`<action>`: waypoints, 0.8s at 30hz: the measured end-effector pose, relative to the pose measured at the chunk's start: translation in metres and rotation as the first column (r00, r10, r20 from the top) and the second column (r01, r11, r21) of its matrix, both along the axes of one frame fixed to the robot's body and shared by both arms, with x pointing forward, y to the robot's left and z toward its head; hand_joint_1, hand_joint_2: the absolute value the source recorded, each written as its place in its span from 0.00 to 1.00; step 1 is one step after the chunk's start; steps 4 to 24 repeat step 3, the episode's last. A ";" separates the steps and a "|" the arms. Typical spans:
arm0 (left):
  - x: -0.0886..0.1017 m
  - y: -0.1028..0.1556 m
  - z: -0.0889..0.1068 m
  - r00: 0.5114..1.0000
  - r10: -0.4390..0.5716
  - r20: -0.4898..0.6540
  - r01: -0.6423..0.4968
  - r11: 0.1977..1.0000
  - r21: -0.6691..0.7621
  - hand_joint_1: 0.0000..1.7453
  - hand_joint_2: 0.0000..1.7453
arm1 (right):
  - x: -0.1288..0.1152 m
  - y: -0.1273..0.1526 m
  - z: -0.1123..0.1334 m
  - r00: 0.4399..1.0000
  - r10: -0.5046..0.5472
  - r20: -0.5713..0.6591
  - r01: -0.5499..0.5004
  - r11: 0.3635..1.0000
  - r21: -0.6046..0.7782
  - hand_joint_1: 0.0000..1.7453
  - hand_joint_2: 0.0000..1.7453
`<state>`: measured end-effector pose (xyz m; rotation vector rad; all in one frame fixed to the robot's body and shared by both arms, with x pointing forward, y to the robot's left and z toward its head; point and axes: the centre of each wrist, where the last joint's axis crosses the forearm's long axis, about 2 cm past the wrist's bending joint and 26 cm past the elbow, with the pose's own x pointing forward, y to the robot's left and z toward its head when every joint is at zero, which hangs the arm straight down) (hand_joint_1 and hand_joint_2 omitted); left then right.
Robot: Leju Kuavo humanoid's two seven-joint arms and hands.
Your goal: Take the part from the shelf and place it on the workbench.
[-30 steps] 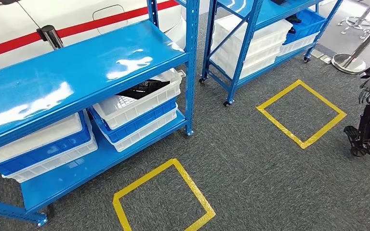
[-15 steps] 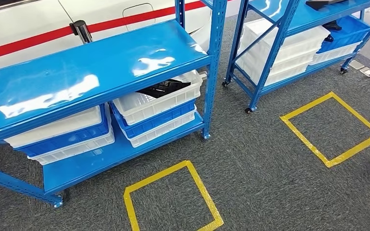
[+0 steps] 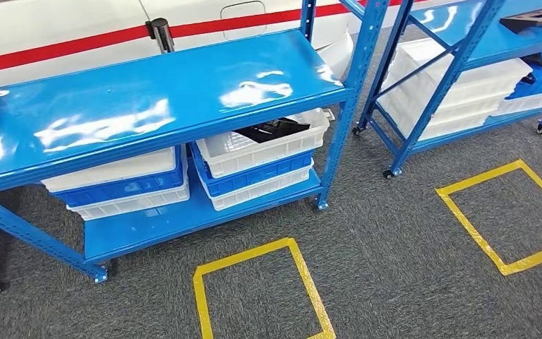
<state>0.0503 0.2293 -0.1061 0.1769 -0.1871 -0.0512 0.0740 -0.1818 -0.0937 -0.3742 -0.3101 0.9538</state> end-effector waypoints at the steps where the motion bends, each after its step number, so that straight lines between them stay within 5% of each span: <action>1: 0.000 0.000 0.000 1.000 0.001 0.001 -0.001 1.000 0.000 0.00 0.00 | 0.000 0.000 0.000 1.000 0.002 0.002 -0.002 1.000 -0.001 0.00 0.00; 24: 0.001 0.000 0.000 1.000 0.004 0.003 -0.004 1.000 0.000 0.00 0.00 | 0.000 -0.001 0.000 1.000 0.006 0.005 -0.006 1.000 -0.003 0.00 0.00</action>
